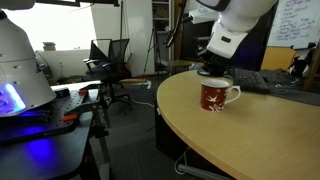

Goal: Pick up the pen from the table and place it in the brown cup.

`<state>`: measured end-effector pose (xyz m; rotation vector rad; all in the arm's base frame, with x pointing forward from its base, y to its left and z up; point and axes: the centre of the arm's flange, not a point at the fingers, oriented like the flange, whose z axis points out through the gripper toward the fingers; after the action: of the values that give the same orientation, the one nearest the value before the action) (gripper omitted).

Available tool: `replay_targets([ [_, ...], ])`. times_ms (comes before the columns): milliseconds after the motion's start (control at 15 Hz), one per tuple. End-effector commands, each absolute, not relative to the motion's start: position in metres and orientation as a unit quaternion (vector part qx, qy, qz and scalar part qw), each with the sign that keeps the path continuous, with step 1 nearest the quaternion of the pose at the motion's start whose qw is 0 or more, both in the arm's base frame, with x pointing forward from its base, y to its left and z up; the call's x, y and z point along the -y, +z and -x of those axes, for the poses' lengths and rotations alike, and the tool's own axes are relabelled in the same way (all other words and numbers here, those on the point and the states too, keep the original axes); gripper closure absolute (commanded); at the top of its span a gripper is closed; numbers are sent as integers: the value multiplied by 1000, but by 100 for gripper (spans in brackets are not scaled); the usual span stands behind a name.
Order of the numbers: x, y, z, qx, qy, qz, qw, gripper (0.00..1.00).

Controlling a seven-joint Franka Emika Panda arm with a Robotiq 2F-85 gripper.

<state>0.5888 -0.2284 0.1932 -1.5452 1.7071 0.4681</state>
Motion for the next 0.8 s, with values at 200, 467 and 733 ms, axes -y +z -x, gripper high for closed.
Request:
replay_targets([
  [200,248,182,-583,-727,149,570,354,95],
  [467,255,180,-579,-760,143,545,325,55],
  [733,248,203,-563,-767,92,555,309,26],
])
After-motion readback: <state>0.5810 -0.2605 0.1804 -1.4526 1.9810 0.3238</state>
